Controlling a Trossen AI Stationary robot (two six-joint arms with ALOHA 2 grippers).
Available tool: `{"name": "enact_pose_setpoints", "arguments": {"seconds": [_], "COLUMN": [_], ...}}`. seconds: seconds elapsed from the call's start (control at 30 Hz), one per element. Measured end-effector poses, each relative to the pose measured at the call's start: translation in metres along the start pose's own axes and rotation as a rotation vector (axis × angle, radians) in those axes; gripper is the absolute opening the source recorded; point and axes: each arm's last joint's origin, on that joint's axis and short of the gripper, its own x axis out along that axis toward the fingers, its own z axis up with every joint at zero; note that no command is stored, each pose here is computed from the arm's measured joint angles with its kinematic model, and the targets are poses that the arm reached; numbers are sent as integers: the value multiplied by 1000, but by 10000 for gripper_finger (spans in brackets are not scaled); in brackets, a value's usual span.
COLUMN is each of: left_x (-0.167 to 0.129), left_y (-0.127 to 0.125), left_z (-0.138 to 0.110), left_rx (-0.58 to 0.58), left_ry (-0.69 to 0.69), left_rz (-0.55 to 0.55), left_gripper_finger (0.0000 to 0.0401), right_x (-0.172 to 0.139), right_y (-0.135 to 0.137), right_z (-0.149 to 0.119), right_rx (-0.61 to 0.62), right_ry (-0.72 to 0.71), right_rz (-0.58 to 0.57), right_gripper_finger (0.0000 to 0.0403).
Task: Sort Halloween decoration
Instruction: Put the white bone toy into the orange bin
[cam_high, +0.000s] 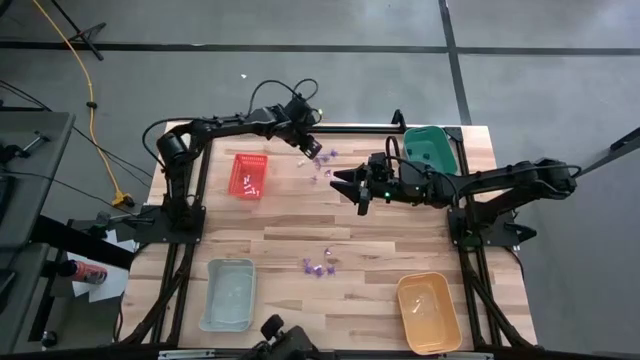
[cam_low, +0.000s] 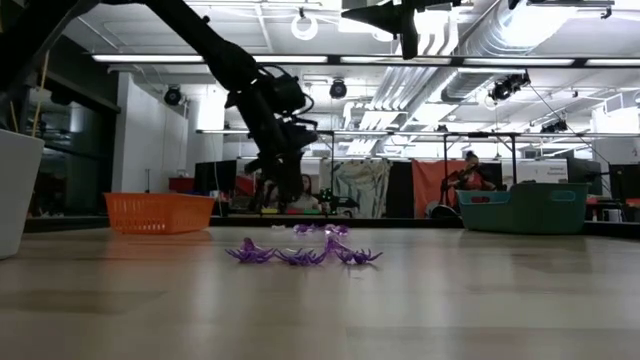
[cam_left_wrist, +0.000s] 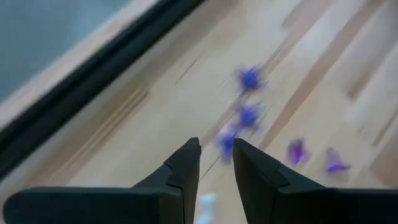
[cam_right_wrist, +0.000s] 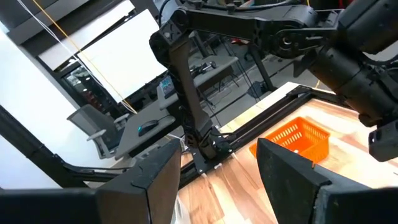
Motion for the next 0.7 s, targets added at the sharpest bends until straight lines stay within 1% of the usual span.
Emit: {"name": "enact_pose_setpoints", "arguments": {"seconds": [0.1, 0.17, 0.27, 0.4, 0.53, 0.7], "left_x": [5, 11, 23, 32, 33, 34], "left_y": [7, 12, 10, -3, -22, -46], "left_z": [-4, -10, -17, -22, -24, -34], "left_rx": [-9, -23, -49, -72, -38, -37], "left_ry": [42, 104, 165, 193, 185, 224], "left_rz": [10, -1, -48, -85, -108, -124], "left_gripper_finger": [85, 85, 85, 85, 85, 85], "right_x": [0, 0, 0, 0, 0, 0], "right_y": [0, 0, 0, 0, -1, -1], "right_z": [0, 0, -1, -1, -1, -1], "right_rx": [4, 15, 21, 20, 19, 19], "right_ry": [0, 1, 5, 8, 13, 13], "right_rz": [0, 0, -3, -5, -8, -9], "right_gripper_finger": [204, 204, 204, 204, 204, 204]}}
